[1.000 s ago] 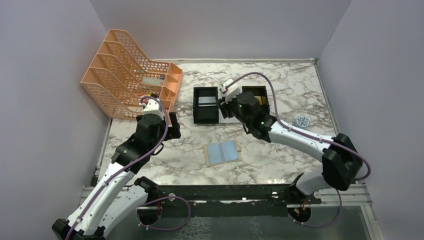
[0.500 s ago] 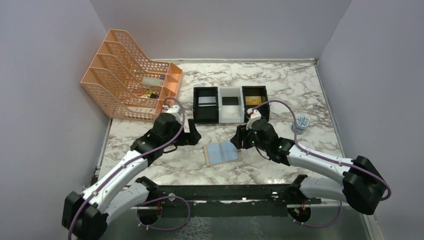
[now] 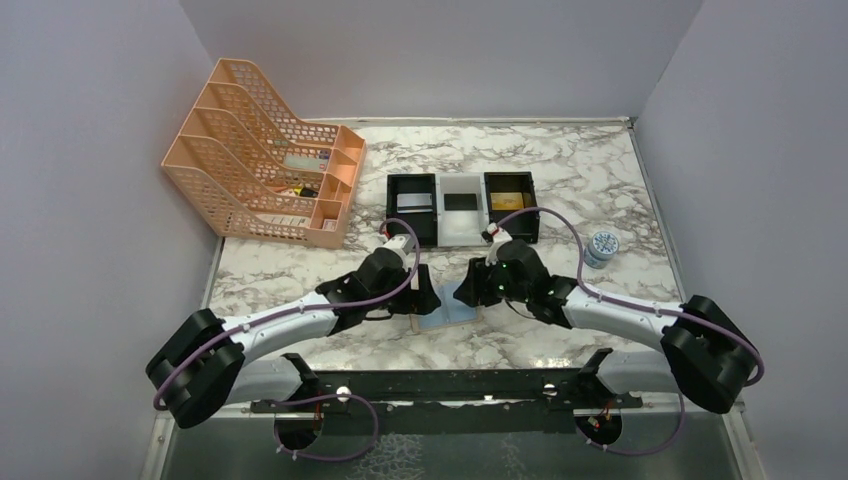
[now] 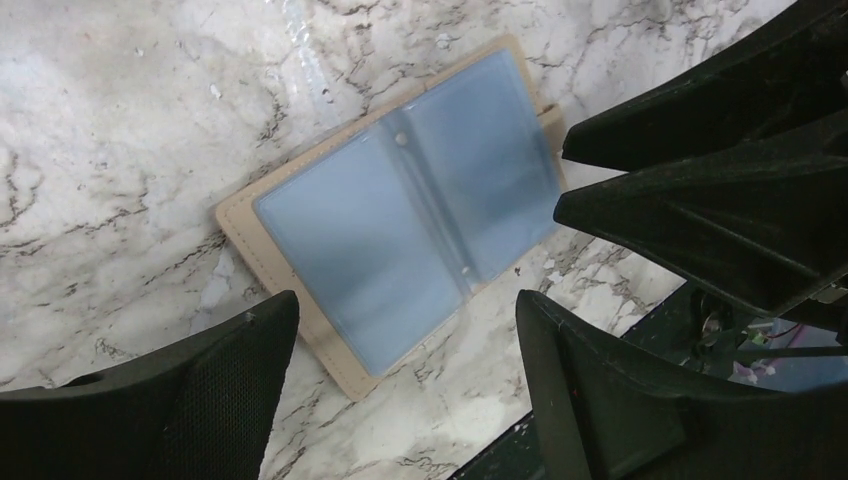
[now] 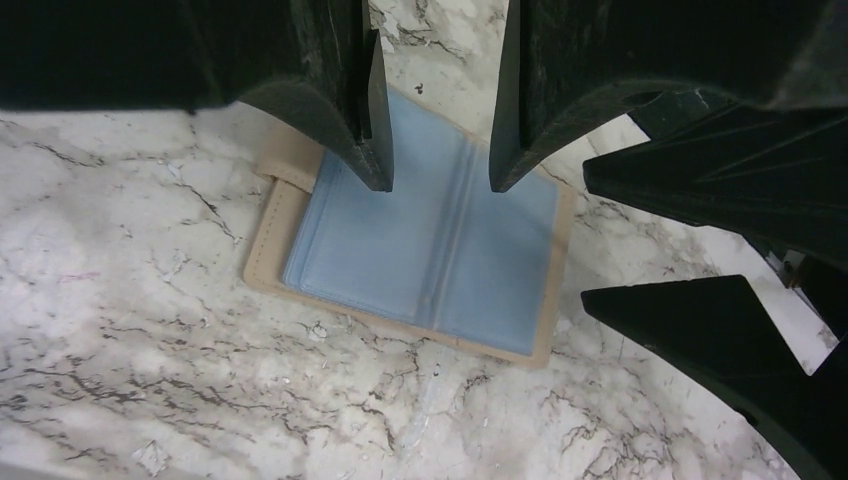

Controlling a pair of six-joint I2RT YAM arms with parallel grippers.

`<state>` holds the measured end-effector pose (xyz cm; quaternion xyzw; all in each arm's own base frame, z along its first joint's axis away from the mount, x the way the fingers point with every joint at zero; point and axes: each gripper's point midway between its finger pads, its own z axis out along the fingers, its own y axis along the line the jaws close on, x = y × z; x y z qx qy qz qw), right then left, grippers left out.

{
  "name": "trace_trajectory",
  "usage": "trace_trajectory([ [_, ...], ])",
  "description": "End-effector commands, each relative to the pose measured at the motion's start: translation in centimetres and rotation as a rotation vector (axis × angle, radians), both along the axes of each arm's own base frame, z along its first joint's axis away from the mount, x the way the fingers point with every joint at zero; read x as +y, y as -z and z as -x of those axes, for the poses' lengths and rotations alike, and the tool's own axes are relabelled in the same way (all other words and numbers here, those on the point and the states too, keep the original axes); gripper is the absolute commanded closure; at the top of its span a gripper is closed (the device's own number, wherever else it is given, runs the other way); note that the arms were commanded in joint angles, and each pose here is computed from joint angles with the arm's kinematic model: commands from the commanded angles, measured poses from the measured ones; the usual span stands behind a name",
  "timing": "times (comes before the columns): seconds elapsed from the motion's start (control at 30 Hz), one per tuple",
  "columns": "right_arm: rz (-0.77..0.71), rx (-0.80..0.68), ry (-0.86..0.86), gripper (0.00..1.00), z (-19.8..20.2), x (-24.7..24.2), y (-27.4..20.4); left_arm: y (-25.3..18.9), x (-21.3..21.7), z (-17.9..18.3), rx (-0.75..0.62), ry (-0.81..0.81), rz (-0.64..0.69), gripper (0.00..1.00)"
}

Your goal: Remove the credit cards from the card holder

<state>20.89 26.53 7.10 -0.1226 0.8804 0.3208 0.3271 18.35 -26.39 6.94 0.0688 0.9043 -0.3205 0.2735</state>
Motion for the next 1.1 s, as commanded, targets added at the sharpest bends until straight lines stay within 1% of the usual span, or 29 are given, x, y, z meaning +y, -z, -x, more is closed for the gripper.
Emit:
trace_trajectory([
  [0.0,-0.050,0.051,-0.048,0.60,0.6,1.2,0.4,0.2,-0.4,-0.7,-0.012,-0.056,0.052,0.19],
  [0.13,0.105,0.059,0.109,0.62,-1.1,-1.6,2.6,1.2,-0.1,-0.6,0.000,-0.064,0.032,0.22],
  [0.37,0.167,0.066,0.103,0.62,-0.4,-2.9,3.8,2.4,0.0,-0.4,0.008,-0.050,0.004,0.28],
  [0.5,0.173,0.098,0.076,0.62,0.2,-2.7,4.7,3.5,0.0,-0.3,0.027,-0.042,-0.020,0.33],
  [0.57,0.153,0.111,0.049,0.62,0.6,-2.2,4.9,4.1,0.1,-0.2,0.037,-0.039,-0.031,0.36],
  [0.7,0.148,0.149,0.055,0.63,1.1,-2.2,5.6,4.6,0.1,-0.2,0.043,-0.040,-0.042,0.41],
  [0.87,0.052,0.178,-0.011,0.64,2.2,-0.5,5.5,4.5,-0.6,-0.1,0.046,-0.021,-0.013,0.46],
  [0.93,0.018,0.196,-0.011,0.66,2.4,-0.1,5.4,4.1,-1.1,-0.2,0.042,-0.013,0.009,0.50],
  [1.0,0.001,0.203,0.000,0.72,2.4,0.0,5.5,3.5,-1.5,-0.3,0.036,-0.012,0.034,0.55],
  [1.07,0.002,0.207,0.010,0.76,2.4,-0.1,5.7,3.1,-1.7,-0.5,0.031,-0.017,0.050,0.57],
])
